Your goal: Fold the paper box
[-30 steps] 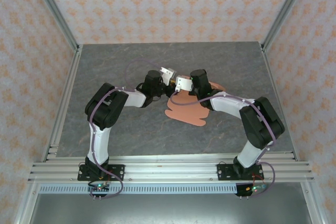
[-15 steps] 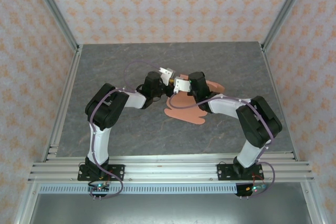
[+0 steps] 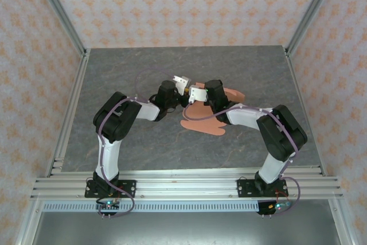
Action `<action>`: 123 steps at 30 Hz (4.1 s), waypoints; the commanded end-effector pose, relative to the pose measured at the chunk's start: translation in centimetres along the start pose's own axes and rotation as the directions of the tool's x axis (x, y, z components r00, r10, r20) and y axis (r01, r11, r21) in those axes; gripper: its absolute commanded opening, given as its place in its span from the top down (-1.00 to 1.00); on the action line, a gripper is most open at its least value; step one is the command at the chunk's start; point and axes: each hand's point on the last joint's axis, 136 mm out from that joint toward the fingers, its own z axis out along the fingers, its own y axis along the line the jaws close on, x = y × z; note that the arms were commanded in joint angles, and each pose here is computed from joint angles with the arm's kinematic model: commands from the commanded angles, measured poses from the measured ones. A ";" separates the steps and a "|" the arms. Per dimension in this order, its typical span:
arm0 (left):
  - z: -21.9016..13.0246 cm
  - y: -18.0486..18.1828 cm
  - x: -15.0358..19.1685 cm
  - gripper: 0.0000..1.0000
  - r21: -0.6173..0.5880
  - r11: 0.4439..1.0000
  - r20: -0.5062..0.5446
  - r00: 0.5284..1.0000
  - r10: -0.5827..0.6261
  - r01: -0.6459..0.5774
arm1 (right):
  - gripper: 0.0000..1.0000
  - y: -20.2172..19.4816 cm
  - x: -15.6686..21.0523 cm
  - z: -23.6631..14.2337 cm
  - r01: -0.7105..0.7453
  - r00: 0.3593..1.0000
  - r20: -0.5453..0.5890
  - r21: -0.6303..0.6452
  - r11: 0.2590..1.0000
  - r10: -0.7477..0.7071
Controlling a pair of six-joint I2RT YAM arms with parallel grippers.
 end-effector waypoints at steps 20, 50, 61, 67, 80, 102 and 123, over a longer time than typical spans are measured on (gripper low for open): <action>-1.0 5.7 -5.1 0.58 -0.314 0.936 0.195 0.975 -0.103 0.161 | 1.00 4.2 -2.7 -1.0 -0.035 0.993 0.103 -0.208 0.978 0.057; -1.3 8.9 -4.4 0.73 -0.462 0.827 0.236 0.943 -0.234 0.321 | 1.00 4.2 -3.7 -1.4 -0.064 0.988 0.123 -0.232 0.971 0.094; -2.2 10.0 -4.1 0.78 -0.515 0.751 0.280 0.909 -0.309 0.414 | 1.00 4.4 -4.5 -1.6 -0.078 0.984 0.137 -0.243 0.967 0.114; -2.4 10.1 -4.3 0.82 -0.517 0.730 0.296 0.894 -0.337 0.447 | 1.00 4.2 -4.6 -1.5 -0.092 0.983 0.135 -0.239 0.967 0.127; -1.9 8.9 -5.0 0.58 -0.422 0.779 0.309 0.882 -0.356 0.463 | 1.00 4.2 -4.5 -1.4 -0.101 0.983 0.126 -0.235 0.967 0.133; -1.4 5.7 -5.8 0.06 -0.241 0.953 0.102 0.981 -0.165 0.185 | 1.00 3.1 -2.8 -1.6 -0.099 0.986 0.099 -0.296 0.950 0.134; -1.1 2.3 -5.0 -0.18 -0.077 0.997 -0.065 0.998 0.018 -0.023 | 1.00 2.7 -2.3 -2.1 -0.119 0.984 0.079 -0.369 0.922 0.158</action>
